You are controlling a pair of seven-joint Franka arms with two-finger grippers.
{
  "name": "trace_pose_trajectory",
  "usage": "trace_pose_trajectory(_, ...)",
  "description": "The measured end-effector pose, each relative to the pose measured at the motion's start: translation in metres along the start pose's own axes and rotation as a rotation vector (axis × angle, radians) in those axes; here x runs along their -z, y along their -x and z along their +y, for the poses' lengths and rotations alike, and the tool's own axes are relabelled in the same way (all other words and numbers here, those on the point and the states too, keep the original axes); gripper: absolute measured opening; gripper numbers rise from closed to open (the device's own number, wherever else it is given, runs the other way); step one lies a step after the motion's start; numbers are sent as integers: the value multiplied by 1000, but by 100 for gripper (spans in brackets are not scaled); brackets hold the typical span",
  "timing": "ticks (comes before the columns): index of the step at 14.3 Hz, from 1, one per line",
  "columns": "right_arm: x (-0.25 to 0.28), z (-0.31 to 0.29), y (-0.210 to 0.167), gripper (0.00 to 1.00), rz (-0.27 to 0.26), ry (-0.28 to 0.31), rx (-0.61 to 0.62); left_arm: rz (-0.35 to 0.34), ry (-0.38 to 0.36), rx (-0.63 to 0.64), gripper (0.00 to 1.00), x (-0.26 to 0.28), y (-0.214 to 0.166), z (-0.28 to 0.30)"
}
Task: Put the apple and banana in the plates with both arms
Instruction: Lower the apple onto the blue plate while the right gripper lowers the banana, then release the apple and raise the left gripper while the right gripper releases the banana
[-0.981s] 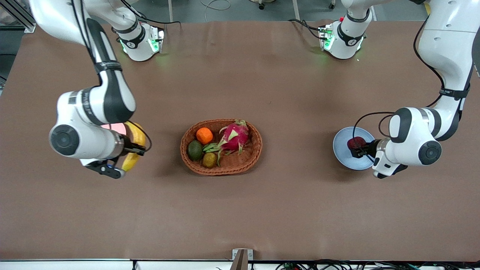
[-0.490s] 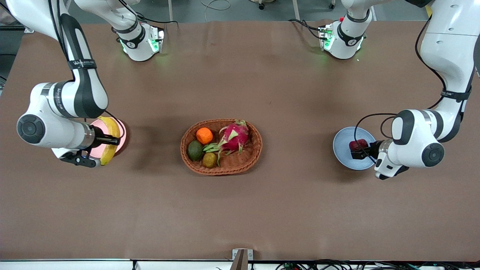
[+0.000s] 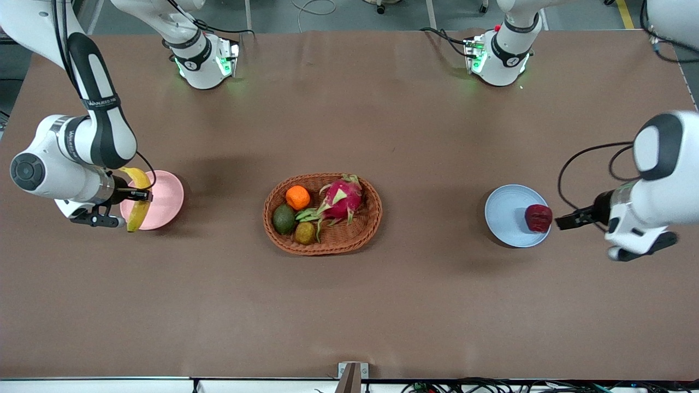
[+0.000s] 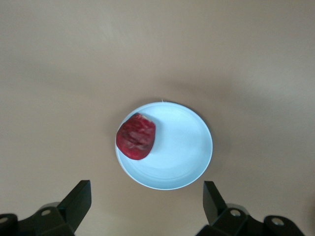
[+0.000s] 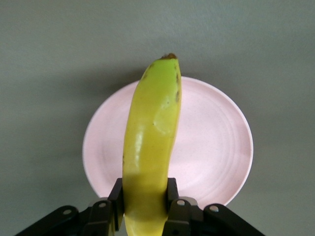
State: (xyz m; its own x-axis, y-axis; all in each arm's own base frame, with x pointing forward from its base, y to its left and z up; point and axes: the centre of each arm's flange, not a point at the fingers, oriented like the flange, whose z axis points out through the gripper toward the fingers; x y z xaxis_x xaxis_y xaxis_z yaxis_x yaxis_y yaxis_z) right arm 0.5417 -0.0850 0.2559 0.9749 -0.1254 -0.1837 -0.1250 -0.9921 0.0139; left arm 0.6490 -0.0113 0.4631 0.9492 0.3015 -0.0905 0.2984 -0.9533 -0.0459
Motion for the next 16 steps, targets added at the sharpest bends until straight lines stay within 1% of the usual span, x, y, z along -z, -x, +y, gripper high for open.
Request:
trace_pose_trajectory(2, -23, -3, 10, 37, 36, 3, 6, 74, -6, -19, 100, 55, 20, -2)
trace_pose_trajectory(4, -35, -7, 17, 37, 44, 4, 14, 128, -15, -94, 100, 98, 41, -8)
trace_pose_trajectory(5, -37, -8, 19, 37, 44, 4, 15, 147, -23, -138, 100, 116, 53, -11)
trace_pose_trajectory(7, -37, -8, 18, 37, 55, 5, 14, 151, -46, -208, 100, 145, 78, -17)
trace_pose_trajectory(8, -39, -7, 17, 42, 64, 6, 14, 151, -56, -232, 100, 156, 89, -20)
trace_pose_trajectory(10, -43, -6, 17, 61, 66, 7, 10, 140, -68, -256, 100, 170, 110, -21)
trace_pose_trajectory(13, -34, -5, 14, 93, 84, 6, 3, 110, -24, -262, 100, 172, 131, -22)
trace_pose_trajectory(14, -22, -5, 11, 100, 100, 4, 2, 103, -13, -263, 100, 170, 136, -24)
trace_pose_trajectory(16, 26, -4, 3, 100, 114, -6, 0, 97, -10, -265, 100, 168, 141, -24)
